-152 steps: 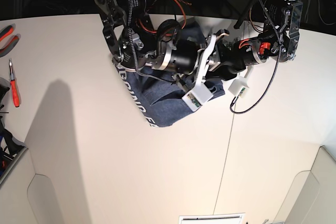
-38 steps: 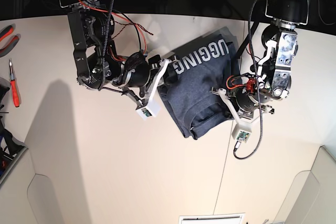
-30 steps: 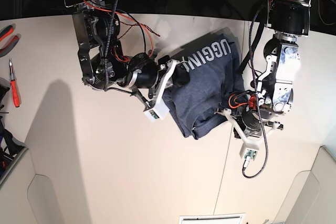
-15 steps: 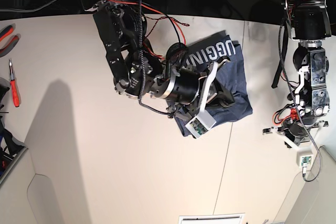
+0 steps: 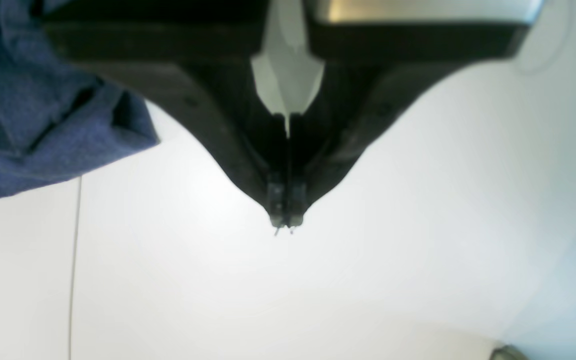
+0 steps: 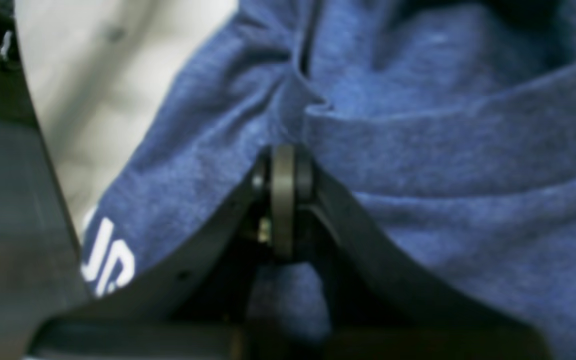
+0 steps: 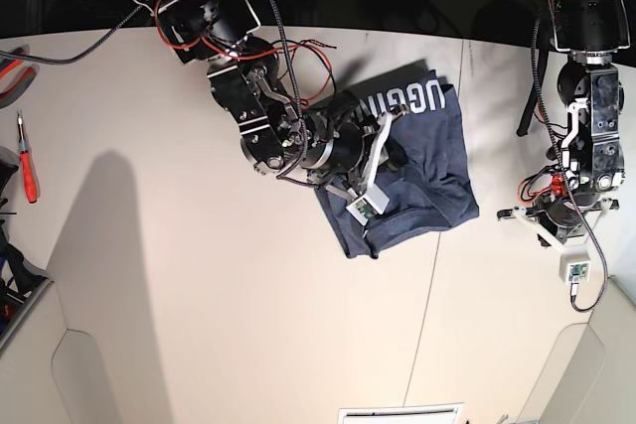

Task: Layout the t-shirt on the table in an organized manner, then fold the t-shirt properly
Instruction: 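Drag the folded bundle with the right gripper toward the pliers and screwdriver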

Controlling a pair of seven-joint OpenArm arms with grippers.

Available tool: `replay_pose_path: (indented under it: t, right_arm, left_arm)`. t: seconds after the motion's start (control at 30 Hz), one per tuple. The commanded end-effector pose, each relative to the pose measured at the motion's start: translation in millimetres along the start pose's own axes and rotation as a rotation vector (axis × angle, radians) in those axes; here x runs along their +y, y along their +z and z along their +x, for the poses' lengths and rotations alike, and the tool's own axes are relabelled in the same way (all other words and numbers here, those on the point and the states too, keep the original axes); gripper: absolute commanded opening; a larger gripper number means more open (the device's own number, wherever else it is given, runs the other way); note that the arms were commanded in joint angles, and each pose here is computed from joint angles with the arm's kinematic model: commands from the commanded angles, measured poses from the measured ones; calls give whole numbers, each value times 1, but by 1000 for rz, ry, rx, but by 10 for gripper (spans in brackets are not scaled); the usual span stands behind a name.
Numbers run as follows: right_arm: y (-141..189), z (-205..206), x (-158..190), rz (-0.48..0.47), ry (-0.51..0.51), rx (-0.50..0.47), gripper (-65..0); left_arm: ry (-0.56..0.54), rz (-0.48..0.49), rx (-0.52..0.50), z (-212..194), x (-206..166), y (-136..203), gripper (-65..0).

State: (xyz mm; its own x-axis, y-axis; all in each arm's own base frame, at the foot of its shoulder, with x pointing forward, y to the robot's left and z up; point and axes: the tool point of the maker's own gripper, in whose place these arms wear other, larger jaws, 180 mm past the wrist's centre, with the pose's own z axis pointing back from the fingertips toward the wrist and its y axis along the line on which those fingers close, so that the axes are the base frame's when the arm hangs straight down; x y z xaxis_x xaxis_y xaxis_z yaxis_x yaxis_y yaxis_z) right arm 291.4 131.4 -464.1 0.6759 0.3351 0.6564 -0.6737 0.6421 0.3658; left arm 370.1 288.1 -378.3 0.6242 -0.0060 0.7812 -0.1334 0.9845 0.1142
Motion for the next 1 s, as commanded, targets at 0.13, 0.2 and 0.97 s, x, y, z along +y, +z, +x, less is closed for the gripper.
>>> replay_pose_path:
  t: [0.13,0.2,0.97]
  right_arm:
    - [34,-32,-97,-458,-140,90,-650]
    - [54,-38,-119,-523,-178,96,-650]
    - [219,-127,-226,-638,89,337,-650]
  left_arm:
    - [-13,6,-41,12,6,3,-650]
    - [-12,5,-39,11,5,3,-650]
    - [26,-22,-42,12,0,3,-650]
